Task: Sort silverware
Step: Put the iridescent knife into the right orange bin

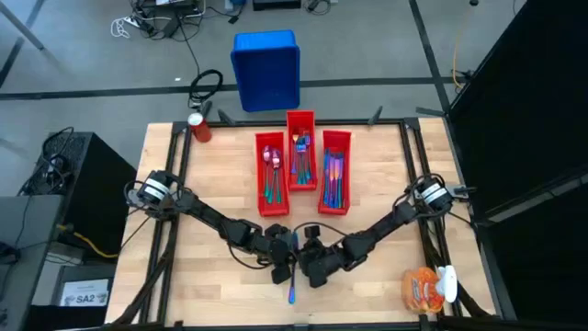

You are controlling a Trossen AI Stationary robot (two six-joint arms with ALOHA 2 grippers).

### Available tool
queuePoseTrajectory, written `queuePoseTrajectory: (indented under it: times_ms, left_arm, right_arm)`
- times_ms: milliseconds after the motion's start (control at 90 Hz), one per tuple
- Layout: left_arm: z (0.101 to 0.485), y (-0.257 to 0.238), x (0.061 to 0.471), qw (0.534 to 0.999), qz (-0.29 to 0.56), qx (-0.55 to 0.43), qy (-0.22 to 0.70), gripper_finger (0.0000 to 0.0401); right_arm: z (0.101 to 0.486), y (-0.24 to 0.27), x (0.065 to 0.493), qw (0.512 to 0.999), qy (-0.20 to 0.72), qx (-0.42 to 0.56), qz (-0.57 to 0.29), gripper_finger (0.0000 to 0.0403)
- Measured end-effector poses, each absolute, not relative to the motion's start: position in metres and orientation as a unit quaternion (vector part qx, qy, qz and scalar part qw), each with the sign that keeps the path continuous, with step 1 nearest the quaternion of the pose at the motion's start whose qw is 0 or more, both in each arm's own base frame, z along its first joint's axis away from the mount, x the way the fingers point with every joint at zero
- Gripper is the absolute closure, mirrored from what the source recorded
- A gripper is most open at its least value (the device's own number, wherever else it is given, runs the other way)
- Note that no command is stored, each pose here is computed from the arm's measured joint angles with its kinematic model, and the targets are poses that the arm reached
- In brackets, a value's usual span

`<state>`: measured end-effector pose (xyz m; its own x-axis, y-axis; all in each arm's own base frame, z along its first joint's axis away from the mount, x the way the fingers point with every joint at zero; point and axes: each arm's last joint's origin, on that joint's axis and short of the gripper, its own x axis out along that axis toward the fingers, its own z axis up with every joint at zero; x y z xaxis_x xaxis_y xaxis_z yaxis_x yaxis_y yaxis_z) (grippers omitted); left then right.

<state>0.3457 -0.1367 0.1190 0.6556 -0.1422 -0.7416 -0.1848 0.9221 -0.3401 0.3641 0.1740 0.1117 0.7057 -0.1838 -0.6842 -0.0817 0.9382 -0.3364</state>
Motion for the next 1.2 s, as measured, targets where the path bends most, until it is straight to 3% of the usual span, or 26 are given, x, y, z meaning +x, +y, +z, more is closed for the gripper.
queuePoseTrajectory:
  times_ms: [389, 667, 956, 1200]
  left_arm:
    - [0.123, -0.136, 0.344, 0.889, 0.008, -0.186, 0.419, 0.0298]
    - [0.136, -0.133, 0.336, 0.886, 0.027, -0.183, 0.426, 0.0317]
    - [0.126, -0.130, 0.331, 0.886, 0.045, -0.196, 0.417, 0.0323]
    - [0.112, -0.129, 0.341, 0.895, 0.036, -0.217, 0.388, 0.0323]
  right_arm:
    - [0.112, 0.178, 0.361, 0.904, 0.385, -0.181, -0.031, 0.0319]
    - [0.111, 0.182, 0.357, 0.904, 0.394, -0.164, -0.036, 0.0330]
    - [0.114, 0.179, 0.355, 0.901, 0.411, -0.133, -0.032, 0.0328]
    - [0.108, 0.168, 0.359, 0.891, 0.444, -0.092, -0.015, 0.0371]
